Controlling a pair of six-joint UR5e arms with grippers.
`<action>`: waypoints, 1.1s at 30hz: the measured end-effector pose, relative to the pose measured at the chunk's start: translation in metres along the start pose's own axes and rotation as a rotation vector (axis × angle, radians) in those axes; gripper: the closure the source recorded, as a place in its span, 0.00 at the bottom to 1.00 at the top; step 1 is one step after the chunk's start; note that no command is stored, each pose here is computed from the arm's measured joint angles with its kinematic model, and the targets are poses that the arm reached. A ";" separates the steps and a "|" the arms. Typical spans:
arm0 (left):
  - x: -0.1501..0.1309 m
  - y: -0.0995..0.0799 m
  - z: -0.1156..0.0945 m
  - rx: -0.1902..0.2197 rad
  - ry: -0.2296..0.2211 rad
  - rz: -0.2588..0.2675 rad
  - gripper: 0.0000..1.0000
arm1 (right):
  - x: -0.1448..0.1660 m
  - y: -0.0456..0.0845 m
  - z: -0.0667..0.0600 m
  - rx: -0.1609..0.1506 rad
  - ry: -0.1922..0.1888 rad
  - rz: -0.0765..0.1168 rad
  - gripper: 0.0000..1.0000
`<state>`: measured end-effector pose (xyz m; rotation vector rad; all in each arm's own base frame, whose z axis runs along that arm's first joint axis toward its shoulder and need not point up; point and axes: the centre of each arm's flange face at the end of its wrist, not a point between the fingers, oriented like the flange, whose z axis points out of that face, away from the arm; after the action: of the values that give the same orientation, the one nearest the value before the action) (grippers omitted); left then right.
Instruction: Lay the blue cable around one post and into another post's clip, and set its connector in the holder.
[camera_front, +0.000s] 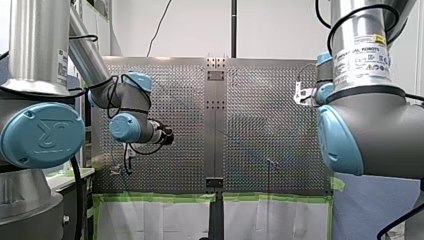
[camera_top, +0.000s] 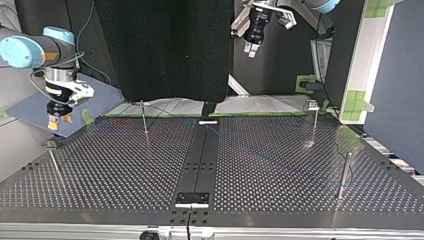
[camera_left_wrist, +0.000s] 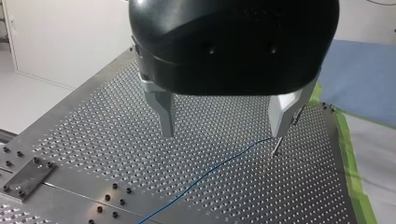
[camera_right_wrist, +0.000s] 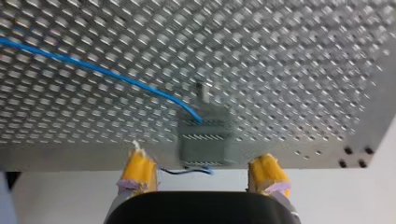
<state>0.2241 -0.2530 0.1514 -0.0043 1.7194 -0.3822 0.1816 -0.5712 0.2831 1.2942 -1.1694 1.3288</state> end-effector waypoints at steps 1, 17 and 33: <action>0.000 0.000 0.000 0.001 -0.004 0.000 0.00 | -0.005 -0.006 -0.005 0.000 -0.012 0.000 0.01; -0.012 0.007 0.011 -0.080 -0.112 0.052 0.00 | -0.028 -0.078 -0.039 0.039 -0.047 -0.005 0.01; -0.015 0.020 0.011 -0.188 -0.127 0.071 0.00 | -0.034 -0.135 -0.065 0.047 -0.040 -0.009 0.01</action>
<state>0.2417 -0.2332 0.1593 -0.1018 1.6195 -0.1629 0.3082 -0.4886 0.2531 1.3640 -1.1650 1.3360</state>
